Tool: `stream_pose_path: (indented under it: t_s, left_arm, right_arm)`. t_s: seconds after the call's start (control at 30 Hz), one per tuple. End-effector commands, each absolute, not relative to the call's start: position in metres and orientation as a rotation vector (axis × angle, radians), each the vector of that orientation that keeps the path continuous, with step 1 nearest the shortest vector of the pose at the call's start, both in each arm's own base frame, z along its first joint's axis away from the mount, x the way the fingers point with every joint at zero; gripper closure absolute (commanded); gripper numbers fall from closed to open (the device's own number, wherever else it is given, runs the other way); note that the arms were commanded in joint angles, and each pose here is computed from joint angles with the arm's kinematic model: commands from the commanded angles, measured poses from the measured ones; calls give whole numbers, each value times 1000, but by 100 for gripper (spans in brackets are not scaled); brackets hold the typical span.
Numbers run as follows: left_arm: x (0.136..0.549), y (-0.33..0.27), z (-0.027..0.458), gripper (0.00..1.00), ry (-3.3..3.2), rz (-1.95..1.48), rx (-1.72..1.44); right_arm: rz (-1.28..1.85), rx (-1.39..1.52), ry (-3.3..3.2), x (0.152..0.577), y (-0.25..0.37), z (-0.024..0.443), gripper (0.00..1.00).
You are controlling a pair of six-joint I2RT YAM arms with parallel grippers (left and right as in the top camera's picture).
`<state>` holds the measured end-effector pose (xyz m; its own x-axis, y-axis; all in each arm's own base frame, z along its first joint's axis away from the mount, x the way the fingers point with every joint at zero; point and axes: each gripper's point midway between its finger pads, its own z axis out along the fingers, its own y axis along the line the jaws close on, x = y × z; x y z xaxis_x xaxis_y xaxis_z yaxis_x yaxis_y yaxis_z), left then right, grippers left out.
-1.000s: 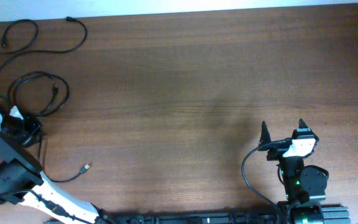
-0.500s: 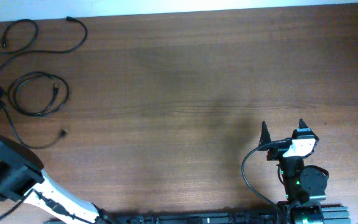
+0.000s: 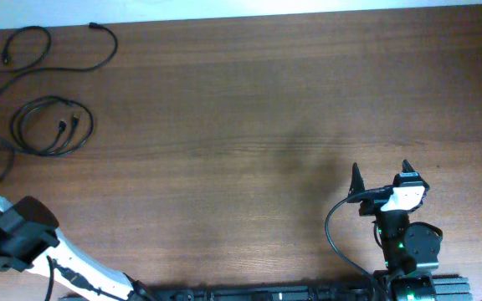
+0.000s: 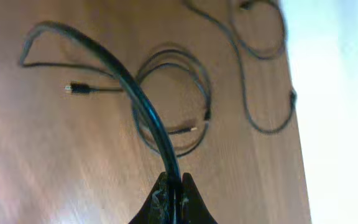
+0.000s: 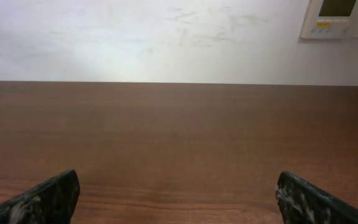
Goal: Untangle cables
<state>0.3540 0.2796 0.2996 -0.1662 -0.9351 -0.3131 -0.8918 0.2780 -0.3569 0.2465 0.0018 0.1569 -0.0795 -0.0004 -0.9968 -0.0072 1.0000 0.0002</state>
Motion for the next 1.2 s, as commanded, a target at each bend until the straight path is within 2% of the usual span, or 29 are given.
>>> stream_pose_path:
  t_s: [0.0,0.13,0.27,0.37,0.47,0.6,0.7,0.87,1.07,1.17]
  left_arm:
    - [332,293,298,100,1814,-114,-1986]
    - [366,270,318,100,1806,-442,-1872]
    - [372,259,354,100,1763,-372,-1754]
    - [366,240,376,100,1668,-433,-1799]
    - [362,223,409,100,1628,-460,-1701]
    - [338,243,421,100,1462,-308,-1790]
    - [324,268,405,100,1408,-181,-1890]
    - [279,321,339,100,1270,54,-2229]
    - [215,362,256,100,1124,185,-2587]
    - [185,368,217,94,1099,230,-2726]
  right_arm:
    - [8,-3,1658,246,2,154,2]
    - [8,-3,1658,246,2,154,2]
    - [8,-3,1658,246,2,154,2]
    - [8,-3,1658,246,2,154,2]
    - [8,-3,1658,246,2,154,2]
    - [8,-3,1658,246,2,154,2]
    - [8,-3,1658,246,2,154,1]
    - [8,-3,1658,246,2,154,2]
    - [8,-3,1658,246,2,154,2]
    - [8,-3,1658,246,2,154,2]
